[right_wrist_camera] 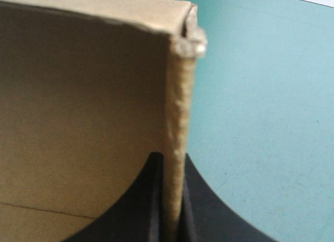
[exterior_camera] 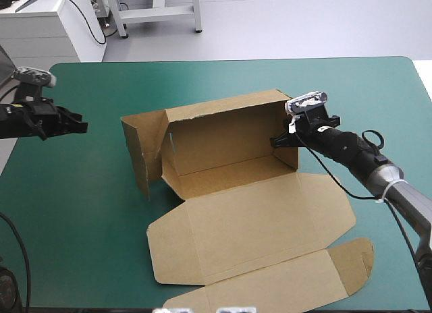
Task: Fold the box
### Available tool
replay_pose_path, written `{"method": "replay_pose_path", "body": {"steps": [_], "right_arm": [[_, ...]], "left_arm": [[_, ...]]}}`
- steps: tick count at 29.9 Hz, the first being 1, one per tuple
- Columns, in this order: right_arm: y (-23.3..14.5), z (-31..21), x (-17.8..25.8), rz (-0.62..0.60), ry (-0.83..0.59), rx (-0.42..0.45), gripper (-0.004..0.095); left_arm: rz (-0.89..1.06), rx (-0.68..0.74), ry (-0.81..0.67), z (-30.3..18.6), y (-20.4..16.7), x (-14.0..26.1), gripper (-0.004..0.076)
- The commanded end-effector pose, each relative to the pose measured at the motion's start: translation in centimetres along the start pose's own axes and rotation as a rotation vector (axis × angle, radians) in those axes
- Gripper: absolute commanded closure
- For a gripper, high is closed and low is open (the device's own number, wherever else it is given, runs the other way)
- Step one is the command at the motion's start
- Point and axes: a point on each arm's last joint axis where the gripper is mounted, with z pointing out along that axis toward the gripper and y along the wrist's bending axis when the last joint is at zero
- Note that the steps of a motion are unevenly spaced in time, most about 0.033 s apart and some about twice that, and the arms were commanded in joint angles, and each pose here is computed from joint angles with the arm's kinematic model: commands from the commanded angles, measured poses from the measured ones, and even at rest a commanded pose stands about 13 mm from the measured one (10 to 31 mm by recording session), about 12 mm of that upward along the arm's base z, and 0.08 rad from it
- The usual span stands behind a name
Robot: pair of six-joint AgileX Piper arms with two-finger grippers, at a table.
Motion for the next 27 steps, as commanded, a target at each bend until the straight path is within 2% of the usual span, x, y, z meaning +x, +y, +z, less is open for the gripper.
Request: {"method": "replay_pose_path", "body": {"steps": [1,4,10,16,23,27], "right_arm": [[-0.2,-0.7,-0.3,-0.031,0.012,-0.008,0.0923],[-0.1,-0.8,-0.4,0.001,0.024,-0.021,0.0923],[-0.9,-1.5,-3.0,0.120,0.068,-0.041,0.0923],[-1.7,-1.4,-5.8,0.167,0.253,-0.019,0.0923],[-2.2,-1.7,-8.8,0.235,0.371,0.014,0.0921],[-2.1,-1.8,-9.2,0.278,0.459,0.005,0.0921]], "left_arm": [[-0.134,0.015,-0.154,-2.6,1.0,-0.2,0.0731],[-0.228,0.024,-0.168,-2.4,2.2,1.0,0.0731],[-0.286,0.024,-0.173,-1.5,2.7,2.0,0.0731],[-0.291,0.027,-0.186,-1.5,2.7,1.9,0.0731],[-0.285,0.025,-0.185,-1.5,2.7,1.9,0.0731],[-0.285,0.025,-0.185,-1.5,2.7,1.9,0.0731]]}}
